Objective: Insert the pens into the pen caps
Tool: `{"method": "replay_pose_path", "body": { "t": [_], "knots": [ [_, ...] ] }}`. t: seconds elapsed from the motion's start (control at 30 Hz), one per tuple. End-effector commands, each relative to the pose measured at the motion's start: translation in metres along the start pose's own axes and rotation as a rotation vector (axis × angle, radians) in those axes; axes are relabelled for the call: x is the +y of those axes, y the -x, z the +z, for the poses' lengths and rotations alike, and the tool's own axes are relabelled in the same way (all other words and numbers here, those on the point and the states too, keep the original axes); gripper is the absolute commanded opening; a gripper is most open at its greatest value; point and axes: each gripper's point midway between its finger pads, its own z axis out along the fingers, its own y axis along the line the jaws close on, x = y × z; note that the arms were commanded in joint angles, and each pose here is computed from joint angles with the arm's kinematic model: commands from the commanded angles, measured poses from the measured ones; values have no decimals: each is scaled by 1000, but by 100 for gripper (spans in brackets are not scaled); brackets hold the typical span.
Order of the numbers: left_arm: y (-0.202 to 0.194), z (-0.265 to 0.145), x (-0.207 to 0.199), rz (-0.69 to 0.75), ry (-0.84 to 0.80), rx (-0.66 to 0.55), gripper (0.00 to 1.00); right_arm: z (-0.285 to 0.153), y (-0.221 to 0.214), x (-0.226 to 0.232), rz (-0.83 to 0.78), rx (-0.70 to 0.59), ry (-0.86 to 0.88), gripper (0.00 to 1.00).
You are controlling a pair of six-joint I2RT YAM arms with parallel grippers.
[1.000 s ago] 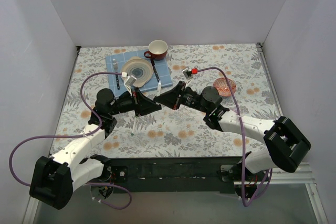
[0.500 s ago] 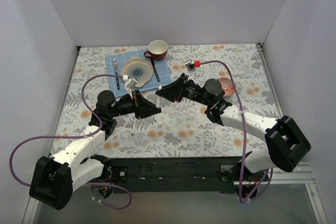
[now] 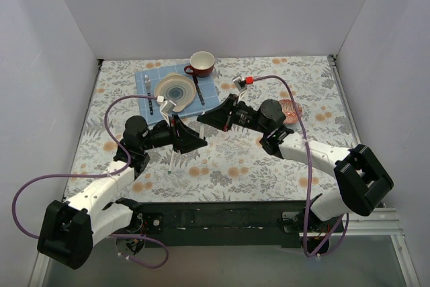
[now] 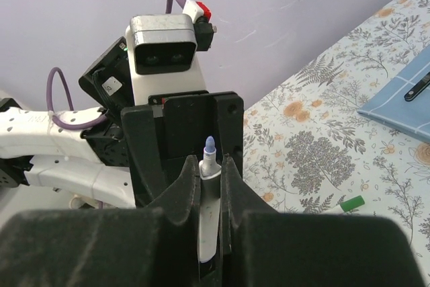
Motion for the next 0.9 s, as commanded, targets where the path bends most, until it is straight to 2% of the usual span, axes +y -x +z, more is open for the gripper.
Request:
{"method": "replay_pose_path", "body": {
  "t": [0.0, 0.43, 0.5, 0.57, 0.63, 0.73, 0.77, 0.8, 0.83, 0.87],
  "knots": [
    [27, 2, -14, 76, -24, -81, 45, -2, 10, 21, -30, -34, 81, 1],
    [30, 7, -24, 89, -110, -66, 31, -5, 5, 23, -6, -27, 99, 1],
    [30, 7, -27, 100, -124, -61, 22, -5, 2, 20, 7, -14, 95, 1],
    [33, 7, -30, 109, -134, -59, 18, -5, -1, 22, 10, 5, 109, 1],
    [32, 7, -31, 118, -146, -42, 0, -5, -4, 22, 13, 14, 108, 1],
    [30, 8, -32, 131, -156, -13, 0, -6, -8, 21, 15, 28, 101, 1],
    [29, 8, -31, 126, -154, -7, 0, -5, -7, 23, 11, 37, 109, 4],
    [28, 7, -32, 123, -153, -1, 0, -5, -7, 23, 12, 43, 109, 12],
    [29, 7, -31, 131, -144, -6, 0, -6, -10, 21, 25, 58, 93, 32],
    [26, 7, -24, 86, -103, 8, 0, -9, -8, 24, 21, 59, 91, 40]
  ]
}}
